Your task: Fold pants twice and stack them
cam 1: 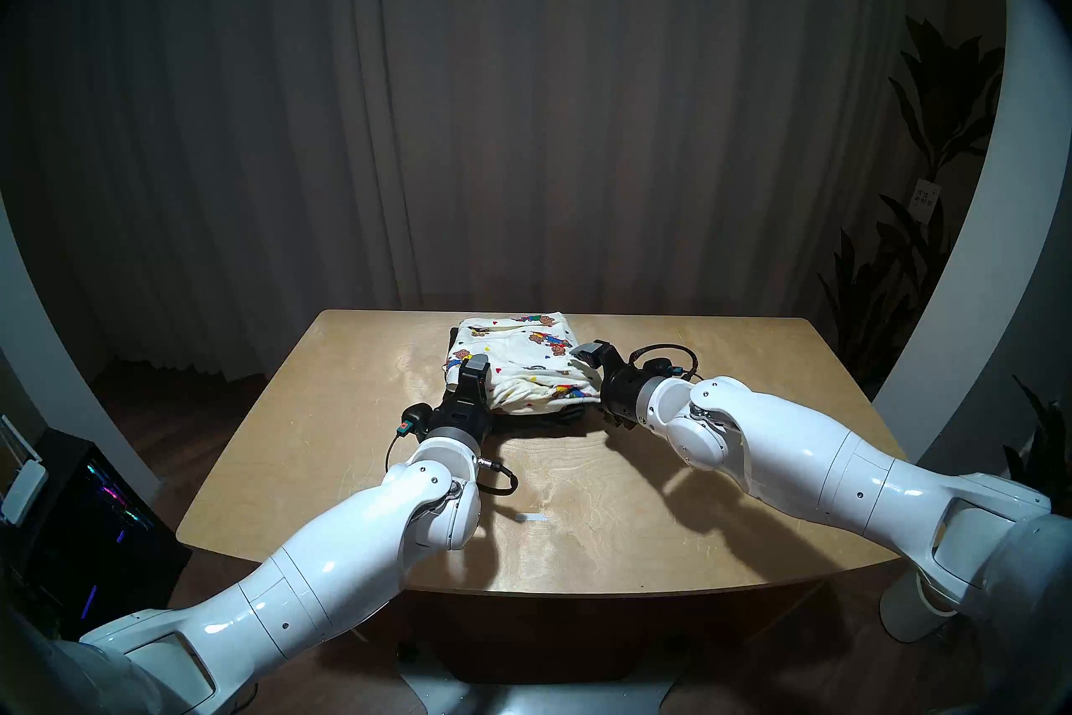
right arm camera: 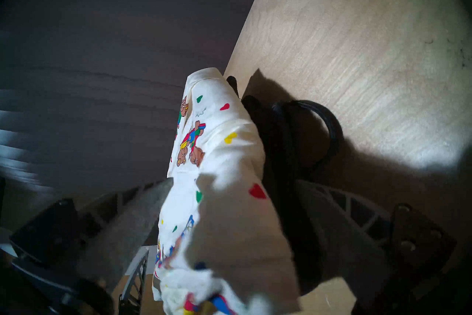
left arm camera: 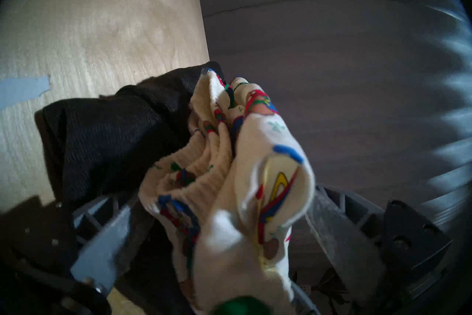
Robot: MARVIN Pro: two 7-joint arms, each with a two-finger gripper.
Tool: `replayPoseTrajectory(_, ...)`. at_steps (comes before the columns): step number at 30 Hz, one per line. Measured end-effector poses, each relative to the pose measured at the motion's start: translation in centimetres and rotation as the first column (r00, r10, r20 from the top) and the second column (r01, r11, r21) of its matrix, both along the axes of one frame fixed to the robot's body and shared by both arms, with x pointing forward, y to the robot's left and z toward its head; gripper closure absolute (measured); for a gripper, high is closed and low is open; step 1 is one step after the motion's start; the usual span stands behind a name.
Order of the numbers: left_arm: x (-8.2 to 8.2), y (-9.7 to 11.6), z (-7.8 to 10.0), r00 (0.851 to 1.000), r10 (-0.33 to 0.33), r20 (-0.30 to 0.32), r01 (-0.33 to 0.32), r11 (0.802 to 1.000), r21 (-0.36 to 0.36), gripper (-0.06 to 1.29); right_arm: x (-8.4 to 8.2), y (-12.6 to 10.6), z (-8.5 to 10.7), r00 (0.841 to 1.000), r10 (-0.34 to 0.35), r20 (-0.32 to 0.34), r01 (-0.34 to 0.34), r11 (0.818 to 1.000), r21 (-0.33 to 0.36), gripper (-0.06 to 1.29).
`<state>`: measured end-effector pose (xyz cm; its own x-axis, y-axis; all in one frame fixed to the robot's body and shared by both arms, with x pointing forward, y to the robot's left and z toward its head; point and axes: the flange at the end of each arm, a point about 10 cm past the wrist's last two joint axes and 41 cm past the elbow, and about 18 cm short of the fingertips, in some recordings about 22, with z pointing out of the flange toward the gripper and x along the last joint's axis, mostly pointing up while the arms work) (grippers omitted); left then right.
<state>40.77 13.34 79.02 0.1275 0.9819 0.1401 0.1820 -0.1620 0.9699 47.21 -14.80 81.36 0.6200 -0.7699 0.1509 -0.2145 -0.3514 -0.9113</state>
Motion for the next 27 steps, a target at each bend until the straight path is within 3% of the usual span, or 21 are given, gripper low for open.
replayPoseTrajectory(11, -1.9, 0.4, 1.9, 0.992, 0.123, 0.009, -0.123, 0.992, -0.009, 0.0, -1.9, -1.6, 1.7, 0.998, 0.061, 0.003, -0.061, 0.998, 0.004, 0.0)
replayPoseTrajectory(21, -3.8, 2.3, 3.8, 0.965, 0.262, 0.019, -0.262, 0.965, -0.028, 0.0, -2.6, -6.4, 2.3, 0.999, 0.036, 0.005, -0.036, 0.997, -0.069, 0.0)
replayPoseTrajectory(27, -4.6, 3.7, 4.8, 0.953, 0.279, 0.115, -0.284, 0.958, 0.03, 0.0, -2.4, -9.7, 3.4, 0.998, 0.006, 0.06, 0.003, 0.988, -0.156, 0.0)
